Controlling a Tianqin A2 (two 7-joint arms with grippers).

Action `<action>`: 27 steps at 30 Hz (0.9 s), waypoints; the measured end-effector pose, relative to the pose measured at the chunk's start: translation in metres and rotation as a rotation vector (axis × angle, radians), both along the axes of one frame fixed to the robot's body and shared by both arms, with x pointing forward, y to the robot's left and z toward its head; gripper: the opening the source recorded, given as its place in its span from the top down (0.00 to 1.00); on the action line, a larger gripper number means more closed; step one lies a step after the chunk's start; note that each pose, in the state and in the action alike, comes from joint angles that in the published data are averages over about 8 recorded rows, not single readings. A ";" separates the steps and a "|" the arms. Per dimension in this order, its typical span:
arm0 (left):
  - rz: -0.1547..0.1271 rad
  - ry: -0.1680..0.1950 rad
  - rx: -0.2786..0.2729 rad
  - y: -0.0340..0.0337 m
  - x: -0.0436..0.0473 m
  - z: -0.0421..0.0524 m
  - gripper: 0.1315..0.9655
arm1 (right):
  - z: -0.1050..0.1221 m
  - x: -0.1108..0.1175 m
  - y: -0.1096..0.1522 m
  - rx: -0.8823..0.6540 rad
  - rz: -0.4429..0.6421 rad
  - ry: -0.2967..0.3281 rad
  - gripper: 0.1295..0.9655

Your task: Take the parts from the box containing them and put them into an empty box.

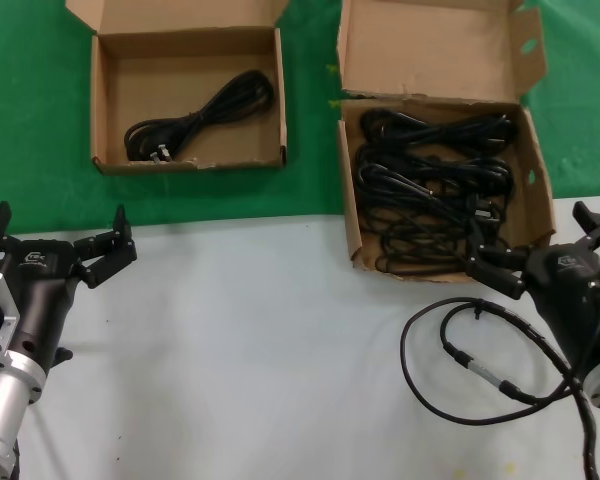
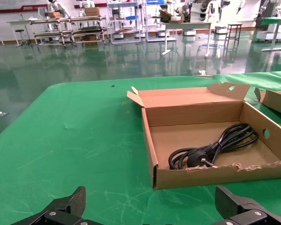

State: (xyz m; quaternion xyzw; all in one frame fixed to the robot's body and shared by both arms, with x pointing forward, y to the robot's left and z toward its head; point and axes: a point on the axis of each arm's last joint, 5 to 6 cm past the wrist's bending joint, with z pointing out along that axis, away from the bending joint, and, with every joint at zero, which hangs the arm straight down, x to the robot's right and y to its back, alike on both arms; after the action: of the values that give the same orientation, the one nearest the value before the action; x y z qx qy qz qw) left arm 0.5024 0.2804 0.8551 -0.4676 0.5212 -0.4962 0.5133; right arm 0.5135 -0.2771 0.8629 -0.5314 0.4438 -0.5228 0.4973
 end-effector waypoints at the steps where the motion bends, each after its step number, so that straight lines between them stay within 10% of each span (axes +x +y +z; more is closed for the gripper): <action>1: 0.000 0.000 0.000 0.0000 0.0000 0.0000 0.00 | 0.000 0.000 0.000 0.000 0.000 0.000 0.00; 27: 0.000 0.000 0.000 0.0000 0.0000 0.0000 0.00 | 0.000 0.000 0.000 0.000 0.000 0.000 0.00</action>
State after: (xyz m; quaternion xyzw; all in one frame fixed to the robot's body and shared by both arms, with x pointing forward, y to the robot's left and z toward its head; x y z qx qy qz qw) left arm 0.5024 0.2804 0.8551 -0.4676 0.5212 -0.4962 0.5133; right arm 0.5135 -0.2771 0.8629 -0.5314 0.4438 -0.5228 0.4973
